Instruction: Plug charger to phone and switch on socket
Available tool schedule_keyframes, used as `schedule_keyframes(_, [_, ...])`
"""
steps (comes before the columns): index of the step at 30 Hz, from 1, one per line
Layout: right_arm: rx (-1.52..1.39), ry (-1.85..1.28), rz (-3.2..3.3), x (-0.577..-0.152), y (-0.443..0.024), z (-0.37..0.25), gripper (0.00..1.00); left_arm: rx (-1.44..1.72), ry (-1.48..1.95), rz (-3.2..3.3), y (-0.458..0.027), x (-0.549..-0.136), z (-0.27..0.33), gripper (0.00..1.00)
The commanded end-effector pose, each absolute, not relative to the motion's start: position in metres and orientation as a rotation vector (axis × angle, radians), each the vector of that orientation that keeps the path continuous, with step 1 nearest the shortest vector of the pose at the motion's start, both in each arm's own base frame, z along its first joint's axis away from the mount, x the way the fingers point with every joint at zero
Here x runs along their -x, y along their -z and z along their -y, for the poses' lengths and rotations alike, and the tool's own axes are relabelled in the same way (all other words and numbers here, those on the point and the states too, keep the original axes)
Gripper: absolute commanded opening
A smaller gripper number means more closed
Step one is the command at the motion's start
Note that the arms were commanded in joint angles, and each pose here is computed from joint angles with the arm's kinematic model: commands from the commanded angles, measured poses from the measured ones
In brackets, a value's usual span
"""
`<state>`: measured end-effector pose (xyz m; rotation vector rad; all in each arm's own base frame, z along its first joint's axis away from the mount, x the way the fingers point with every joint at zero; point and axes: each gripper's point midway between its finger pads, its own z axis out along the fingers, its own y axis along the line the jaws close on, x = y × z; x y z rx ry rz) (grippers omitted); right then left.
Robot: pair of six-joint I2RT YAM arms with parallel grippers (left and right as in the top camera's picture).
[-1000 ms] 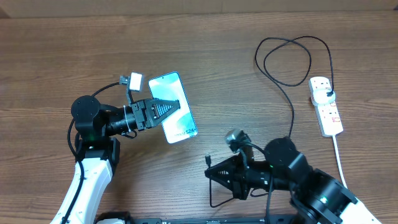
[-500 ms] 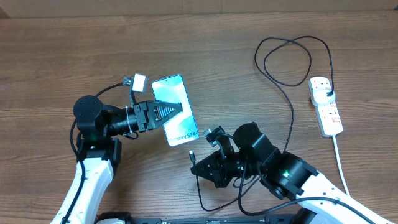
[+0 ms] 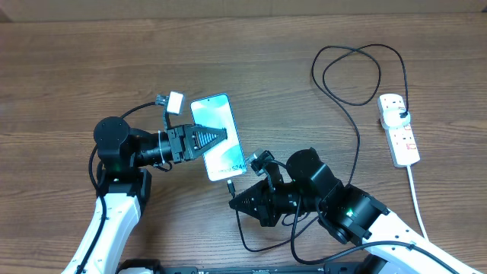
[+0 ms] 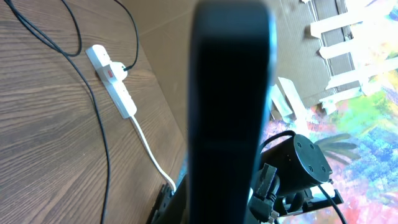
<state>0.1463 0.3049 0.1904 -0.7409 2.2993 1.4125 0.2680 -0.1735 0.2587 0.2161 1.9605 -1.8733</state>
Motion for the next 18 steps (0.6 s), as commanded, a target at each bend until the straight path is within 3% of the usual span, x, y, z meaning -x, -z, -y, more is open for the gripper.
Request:
schedule_keyframes(1, [0.739, -1.413, -2.255, -0.152, -0.203, -0.306, 0.04, -0.306, 1.873, -1.941, -0.263, -0.26, 0.176, 0.04])
schedule_keyframes(18, [0.775, -1.495, -2.227, -0.147, -0.211, -0.306, 0.04, -0.281, 1.843, -1.929, -0.263, -0.266, 0.175, 0.04])
